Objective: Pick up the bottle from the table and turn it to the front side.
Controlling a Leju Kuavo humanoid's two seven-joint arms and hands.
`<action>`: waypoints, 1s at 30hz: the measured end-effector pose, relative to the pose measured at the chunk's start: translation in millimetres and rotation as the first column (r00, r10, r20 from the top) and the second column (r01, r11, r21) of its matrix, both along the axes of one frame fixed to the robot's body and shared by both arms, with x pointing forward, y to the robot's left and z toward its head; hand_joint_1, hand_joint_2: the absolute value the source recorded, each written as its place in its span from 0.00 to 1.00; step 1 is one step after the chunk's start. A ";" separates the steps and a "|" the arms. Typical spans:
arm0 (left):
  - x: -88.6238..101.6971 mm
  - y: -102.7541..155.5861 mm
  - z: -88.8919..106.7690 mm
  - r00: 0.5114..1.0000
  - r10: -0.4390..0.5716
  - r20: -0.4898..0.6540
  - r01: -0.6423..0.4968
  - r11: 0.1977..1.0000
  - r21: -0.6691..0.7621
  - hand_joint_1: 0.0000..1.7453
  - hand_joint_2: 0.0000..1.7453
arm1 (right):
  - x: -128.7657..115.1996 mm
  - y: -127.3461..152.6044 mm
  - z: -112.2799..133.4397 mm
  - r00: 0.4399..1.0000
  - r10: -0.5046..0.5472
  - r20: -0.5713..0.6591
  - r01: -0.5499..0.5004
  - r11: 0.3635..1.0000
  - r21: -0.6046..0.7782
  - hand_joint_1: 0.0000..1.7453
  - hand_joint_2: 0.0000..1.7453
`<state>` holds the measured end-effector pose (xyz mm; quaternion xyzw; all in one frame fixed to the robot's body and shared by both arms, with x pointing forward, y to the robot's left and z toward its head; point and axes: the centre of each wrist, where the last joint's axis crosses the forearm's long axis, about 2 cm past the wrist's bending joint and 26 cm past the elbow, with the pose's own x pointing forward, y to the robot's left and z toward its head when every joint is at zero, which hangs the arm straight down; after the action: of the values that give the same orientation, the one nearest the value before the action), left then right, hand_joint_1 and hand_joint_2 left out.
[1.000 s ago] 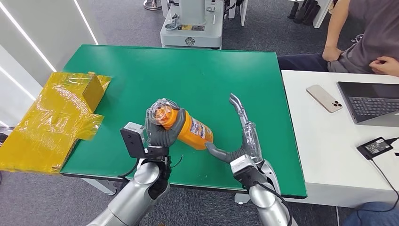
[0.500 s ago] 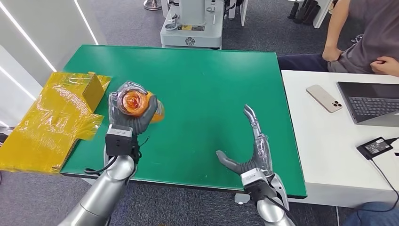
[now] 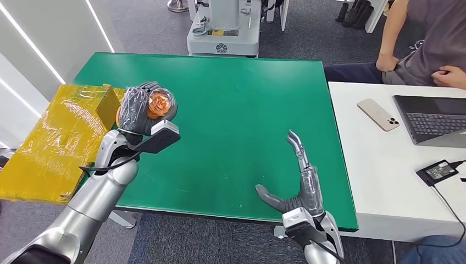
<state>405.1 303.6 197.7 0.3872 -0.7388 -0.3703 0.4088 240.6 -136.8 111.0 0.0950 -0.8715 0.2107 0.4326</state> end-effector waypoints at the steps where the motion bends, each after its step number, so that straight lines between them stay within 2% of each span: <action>1: 2.5 3.3 -3.0 1.000 0.011 -0.024 -0.010 1.000 0.028 1.00 1.00 | -0.4 -0.4 0.3 1.000 0.002 0.001 -0.002 1.000 -0.001 0.00 1.00; 6: 15.6 19.2 -16.2 0.989 0.097 -0.115 -0.073 0.978 0.196 1.00 1.00 | -1.4 -2.5 0.7 1.000 -0.003 0.003 0.003 1.000 -0.001 0.00 1.00; 9: 19.1 26.9 -23.5 0.981 0.133 -0.141 -0.095 0.965 0.246 1.00 1.00 | -2.7 -3.0 -0.3 1.000 -0.005 -0.001 0.005 1.000 -0.001 0.00 1.00; 16: 16.1 43.1 -39.8 0.965 0.247 -0.087 -0.205 0.919 0.337 1.00 1.00 | -7.3 -3.1 0.7 1.000 -0.008 0.001 0.008 1.000 0.002 0.00 1.00; 30: -0.8 92.0 -72.7 0.936 0.307 -0.169 -0.174 0.826 0.536 1.00 1.00 | -15.8 -2.0 6.9 1.000 -0.014 0.008 0.014 1.000 0.008 0.00 1.00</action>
<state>404.2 395.7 125.0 0.5231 -0.5010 -0.5441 0.4236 224.8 -138.8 117.9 0.0896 -0.8747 0.2048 0.4300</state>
